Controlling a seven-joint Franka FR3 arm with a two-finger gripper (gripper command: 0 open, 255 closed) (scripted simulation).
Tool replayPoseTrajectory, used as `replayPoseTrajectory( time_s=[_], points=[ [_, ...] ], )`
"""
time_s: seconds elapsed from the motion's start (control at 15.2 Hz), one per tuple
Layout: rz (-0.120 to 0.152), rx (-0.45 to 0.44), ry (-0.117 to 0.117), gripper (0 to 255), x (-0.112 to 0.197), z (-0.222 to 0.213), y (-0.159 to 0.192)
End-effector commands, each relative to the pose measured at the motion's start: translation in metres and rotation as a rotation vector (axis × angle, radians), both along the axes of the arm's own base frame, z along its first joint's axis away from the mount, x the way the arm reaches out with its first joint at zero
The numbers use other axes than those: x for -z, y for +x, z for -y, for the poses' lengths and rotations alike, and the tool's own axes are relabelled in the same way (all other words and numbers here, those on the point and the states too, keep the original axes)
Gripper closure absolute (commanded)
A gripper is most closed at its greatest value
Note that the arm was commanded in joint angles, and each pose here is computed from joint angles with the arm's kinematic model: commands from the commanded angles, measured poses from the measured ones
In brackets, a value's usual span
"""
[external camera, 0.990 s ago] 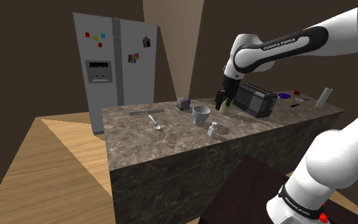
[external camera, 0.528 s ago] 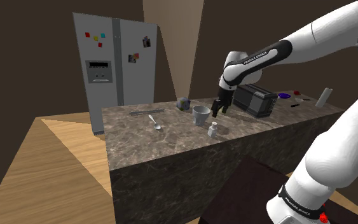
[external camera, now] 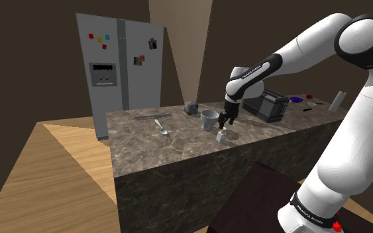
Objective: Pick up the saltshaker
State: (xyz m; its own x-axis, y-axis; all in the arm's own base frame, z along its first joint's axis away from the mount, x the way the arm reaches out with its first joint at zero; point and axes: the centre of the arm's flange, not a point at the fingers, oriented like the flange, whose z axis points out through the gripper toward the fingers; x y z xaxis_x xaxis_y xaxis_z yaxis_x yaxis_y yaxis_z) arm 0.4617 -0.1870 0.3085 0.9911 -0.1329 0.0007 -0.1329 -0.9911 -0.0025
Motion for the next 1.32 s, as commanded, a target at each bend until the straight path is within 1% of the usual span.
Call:
replayPoseTrajectory(
  time_s=[0.0,0.13,0.26,0.33,0.92,1.25],
  points=[
    [0.000,0.000,0.000,0,0.012,0.000,0.000],
    [0.000,0.000,0.000,0,0.023,0.000,0.000],
    [0.000,0.000,0.000,0,0.026,0.000,0.000],
    [0.000,0.000,0.000,255,0.025,-0.001,0.000],
    [0.000,0.000,0.000,255,0.026,0.000,0.000],
    [0.000,0.000,0.000,255,0.000,0.000,0.000]
  ],
)
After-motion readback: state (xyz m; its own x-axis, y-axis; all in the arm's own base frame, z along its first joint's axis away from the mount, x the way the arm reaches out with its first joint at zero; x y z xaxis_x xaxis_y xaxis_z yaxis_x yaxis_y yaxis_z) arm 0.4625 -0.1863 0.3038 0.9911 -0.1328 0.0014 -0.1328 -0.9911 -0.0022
